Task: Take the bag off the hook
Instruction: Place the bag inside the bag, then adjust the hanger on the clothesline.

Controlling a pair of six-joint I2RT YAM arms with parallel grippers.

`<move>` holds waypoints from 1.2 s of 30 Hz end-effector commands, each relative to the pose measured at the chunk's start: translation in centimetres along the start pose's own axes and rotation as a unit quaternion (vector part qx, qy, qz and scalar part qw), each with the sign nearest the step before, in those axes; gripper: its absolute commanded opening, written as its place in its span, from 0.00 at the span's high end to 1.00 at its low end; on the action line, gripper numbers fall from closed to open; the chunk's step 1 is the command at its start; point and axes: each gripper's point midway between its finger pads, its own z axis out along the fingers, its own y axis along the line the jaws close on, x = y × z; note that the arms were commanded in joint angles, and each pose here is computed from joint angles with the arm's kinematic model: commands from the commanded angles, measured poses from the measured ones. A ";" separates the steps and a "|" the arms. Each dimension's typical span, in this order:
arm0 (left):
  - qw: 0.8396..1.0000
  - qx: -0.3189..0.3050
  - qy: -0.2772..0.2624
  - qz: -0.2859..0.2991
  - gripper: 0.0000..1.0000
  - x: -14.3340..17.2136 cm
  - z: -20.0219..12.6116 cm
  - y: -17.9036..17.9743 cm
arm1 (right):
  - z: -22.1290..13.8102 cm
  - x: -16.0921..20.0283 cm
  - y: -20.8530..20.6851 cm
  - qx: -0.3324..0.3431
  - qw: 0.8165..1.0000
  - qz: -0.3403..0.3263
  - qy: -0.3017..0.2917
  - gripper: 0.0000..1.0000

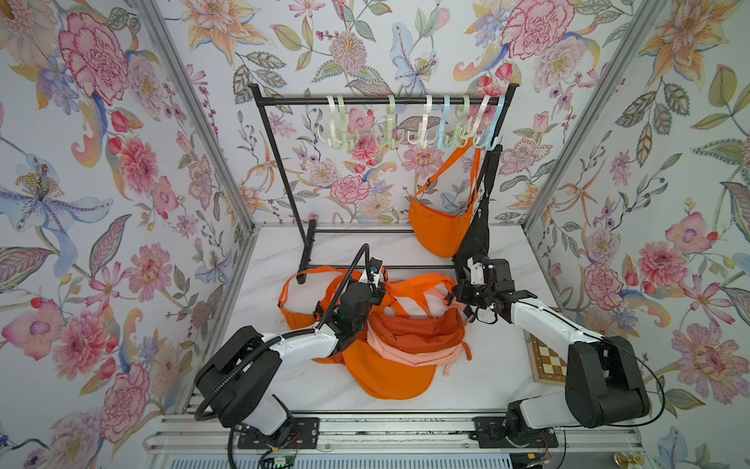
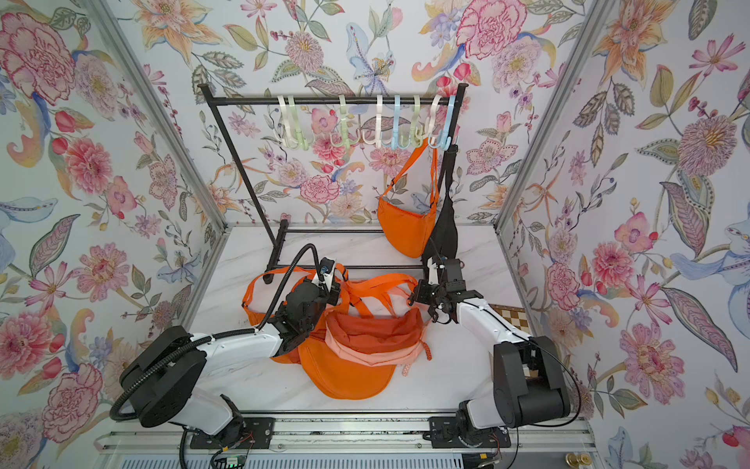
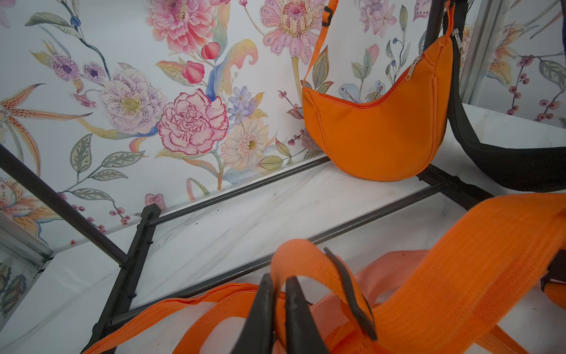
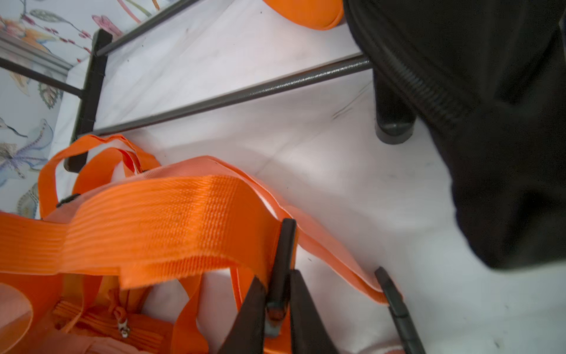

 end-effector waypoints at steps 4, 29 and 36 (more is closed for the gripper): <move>0.999 0.006 -0.030 -0.026 0.52 -0.8 -0.5 0.1 | -1.1 -3.2 1.4 -0.006 0.998 -0.038 -0.057 0.33; 0.984 0.043 -0.129 -0.119 0.10 -7.5 -9.7 4.0 | -10.7 -25.8 12.2 -0.050 0.935 -0.168 -0.310 0.35; 0.983 0.040 -0.125 -0.126 0.09 -5.7 -10.7 4.5 | -8.8 -31.4 11.7 -0.043 0.941 -0.154 -0.299 0.69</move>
